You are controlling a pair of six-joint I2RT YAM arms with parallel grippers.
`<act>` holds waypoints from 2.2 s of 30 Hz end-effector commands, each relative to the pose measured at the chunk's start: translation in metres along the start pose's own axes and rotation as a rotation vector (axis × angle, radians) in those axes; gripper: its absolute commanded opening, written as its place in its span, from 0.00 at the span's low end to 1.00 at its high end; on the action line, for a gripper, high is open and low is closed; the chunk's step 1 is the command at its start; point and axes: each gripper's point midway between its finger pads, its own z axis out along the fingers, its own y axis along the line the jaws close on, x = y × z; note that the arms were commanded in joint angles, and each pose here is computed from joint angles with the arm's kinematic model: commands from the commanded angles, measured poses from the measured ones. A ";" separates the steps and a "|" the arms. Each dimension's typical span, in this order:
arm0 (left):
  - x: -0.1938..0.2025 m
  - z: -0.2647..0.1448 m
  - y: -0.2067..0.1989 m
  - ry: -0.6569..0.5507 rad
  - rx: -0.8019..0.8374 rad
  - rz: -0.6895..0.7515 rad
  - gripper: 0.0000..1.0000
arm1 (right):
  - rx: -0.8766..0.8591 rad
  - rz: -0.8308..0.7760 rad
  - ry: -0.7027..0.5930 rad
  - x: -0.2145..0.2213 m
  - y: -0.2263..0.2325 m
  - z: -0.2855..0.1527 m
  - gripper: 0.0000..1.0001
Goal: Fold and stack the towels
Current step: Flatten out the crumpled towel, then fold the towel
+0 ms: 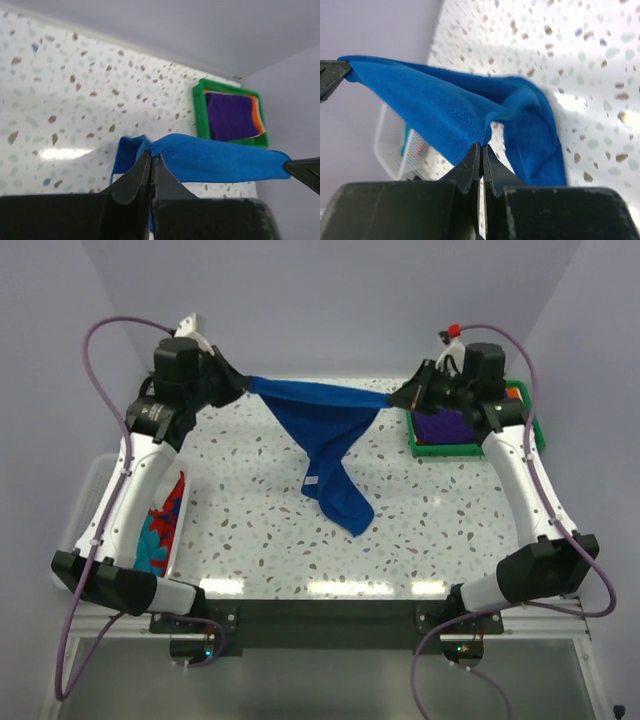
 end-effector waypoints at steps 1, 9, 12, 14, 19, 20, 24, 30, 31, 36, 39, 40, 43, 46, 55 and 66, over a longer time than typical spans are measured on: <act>-0.056 -0.049 -0.058 -0.123 0.200 0.081 0.00 | -0.179 -0.045 -0.135 -0.054 0.058 -0.039 0.00; -0.093 -0.168 -0.121 -0.388 0.530 0.206 0.00 | -0.237 -0.244 -0.269 -0.069 0.114 -0.110 0.00; -0.085 -0.210 -0.127 -0.451 0.618 0.242 0.00 | -0.237 -0.294 -0.308 -0.058 0.127 -0.139 0.00; -0.079 -0.228 -0.129 -0.465 0.658 0.257 0.00 | -0.241 -0.330 -0.328 -0.052 0.135 -0.154 0.00; -0.071 -0.299 -0.135 -0.560 0.755 0.294 0.00 | -0.225 -0.402 -0.408 -0.033 0.155 -0.205 0.00; -0.069 -0.307 -0.135 -0.568 0.762 0.299 0.00 | -0.225 -0.411 -0.420 -0.031 0.157 -0.210 0.00; -0.066 -0.333 -0.133 -0.598 0.776 0.284 0.00 | -0.218 -0.419 -0.473 -0.026 0.166 -0.232 0.00; -0.070 -0.278 -0.112 -0.512 0.612 0.209 0.00 | -0.119 -0.353 -0.506 -0.044 0.145 -0.220 0.00; -0.069 -0.257 -0.105 -0.483 0.565 0.190 0.00 | -0.109 -0.341 -0.504 -0.047 0.141 -0.214 0.00; -0.060 -0.129 -0.067 -0.351 0.356 0.125 0.00 | -0.024 -0.250 -0.444 -0.071 0.085 -0.138 0.00; -0.054 -0.039 -0.039 -0.277 0.213 0.107 0.00 | 0.036 -0.214 -0.409 -0.092 0.045 -0.083 0.00; -0.062 -0.024 -0.039 -0.282 0.193 0.104 0.00 | 0.050 -0.208 -0.401 -0.099 0.037 -0.070 0.00; -0.069 0.052 -0.027 -0.235 0.120 0.096 0.00 | 0.080 -0.203 -0.364 -0.121 0.004 -0.015 0.00; -0.073 0.120 -0.013 -0.196 0.077 0.088 0.00 | 0.095 -0.190 -0.305 -0.135 -0.030 0.042 0.00; -0.020 0.252 0.056 0.008 0.061 0.042 0.00 | 0.101 -0.145 -0.148 -0.120 -0.106 0.147 0.00; 0.073 0.198 0.078 0.267 0.085 -0.054 0.00 | 0.220 0.029 0.035 -0.038 -0.138 0.116 0.00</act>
